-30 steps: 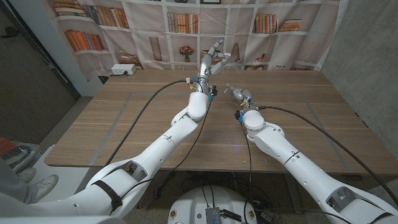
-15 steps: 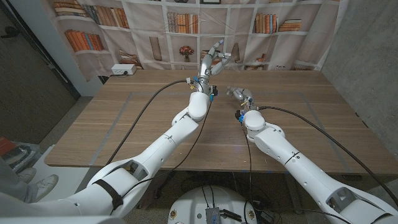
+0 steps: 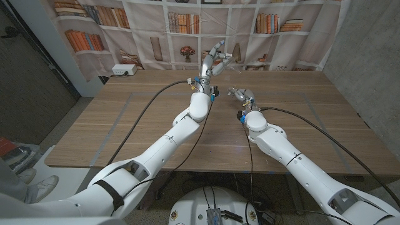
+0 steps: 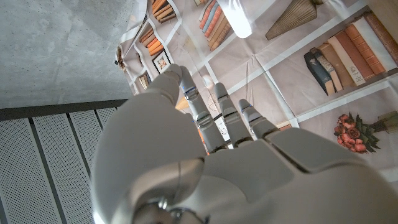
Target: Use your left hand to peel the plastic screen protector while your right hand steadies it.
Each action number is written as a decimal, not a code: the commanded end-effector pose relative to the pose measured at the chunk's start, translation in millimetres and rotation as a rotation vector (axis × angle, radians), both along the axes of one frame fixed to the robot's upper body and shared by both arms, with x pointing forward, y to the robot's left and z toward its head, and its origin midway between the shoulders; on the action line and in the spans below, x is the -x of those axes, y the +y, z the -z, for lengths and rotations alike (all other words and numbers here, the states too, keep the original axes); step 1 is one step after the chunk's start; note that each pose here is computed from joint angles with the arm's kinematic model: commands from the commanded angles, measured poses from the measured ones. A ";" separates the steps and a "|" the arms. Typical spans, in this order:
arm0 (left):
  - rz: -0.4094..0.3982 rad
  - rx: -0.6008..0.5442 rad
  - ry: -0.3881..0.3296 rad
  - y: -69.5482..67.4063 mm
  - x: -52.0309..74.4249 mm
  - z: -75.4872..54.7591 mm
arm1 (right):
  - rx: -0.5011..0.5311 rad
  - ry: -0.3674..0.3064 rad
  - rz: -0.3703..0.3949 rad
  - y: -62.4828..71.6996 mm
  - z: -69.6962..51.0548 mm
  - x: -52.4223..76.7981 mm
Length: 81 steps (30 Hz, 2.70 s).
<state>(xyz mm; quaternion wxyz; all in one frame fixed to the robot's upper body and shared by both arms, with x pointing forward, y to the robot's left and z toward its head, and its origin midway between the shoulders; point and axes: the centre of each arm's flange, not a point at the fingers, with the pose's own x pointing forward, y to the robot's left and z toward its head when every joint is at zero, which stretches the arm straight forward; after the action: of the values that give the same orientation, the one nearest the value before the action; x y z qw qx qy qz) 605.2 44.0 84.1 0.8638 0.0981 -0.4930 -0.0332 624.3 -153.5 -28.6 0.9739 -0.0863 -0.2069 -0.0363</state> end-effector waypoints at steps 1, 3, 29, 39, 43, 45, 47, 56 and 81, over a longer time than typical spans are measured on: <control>0.010 0.006 -0.018 2.4 1.1 -4.2 | -0.018 0.017 -0.013 -0.1 2.9 -1.5; 0.012 0.007 -0.021 2.2 1.6 -3.7 | -0.016 0.018 -0.011 -0.4 3.2 -1.6; 0.064 0.049 -0.143 5.2 29.0 -19.4 | -0.073 0.099 0.026 -16.0 14.7 -15.5; 0.122 0.105 -0.199 43.0 46.9 -20.7 | -0.036 0.086 0.053 -4.9 4.1 -7.1; 0.092 0.113 -0.229 62.9 60.0 -15.1 | -0.033 0.060 0.080 -4.1 -1.4 -2.0; 0.102 0.117 -0.217 70.4 63.6 -10.6 | -0.038 0.050 0.095 -5.4 -2.3 0.8; 0.094 0.120 -0.223 78.0 66.0 -5.4 | -0.043 0.038 0.111 -6.2 -2.6 5.0; 0.072 0.104 -0.220 90.2 78.0 -0.5 | -0.061 0.002 0.124 -4.9 -0.9 18.0; -0.114 0.153 -0.213 134.5 92.8 20.9 | -0.068 -0.069 0.038 -23.8 -16.4 13.7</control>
<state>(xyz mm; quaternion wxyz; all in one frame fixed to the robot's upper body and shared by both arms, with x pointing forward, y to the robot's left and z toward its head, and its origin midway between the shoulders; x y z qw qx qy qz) 517.9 159.6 71.3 0.8131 0.0429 -0.5804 0.0165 607.5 -169.0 -16.0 0.9678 -0.0562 -0.2346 -0.0726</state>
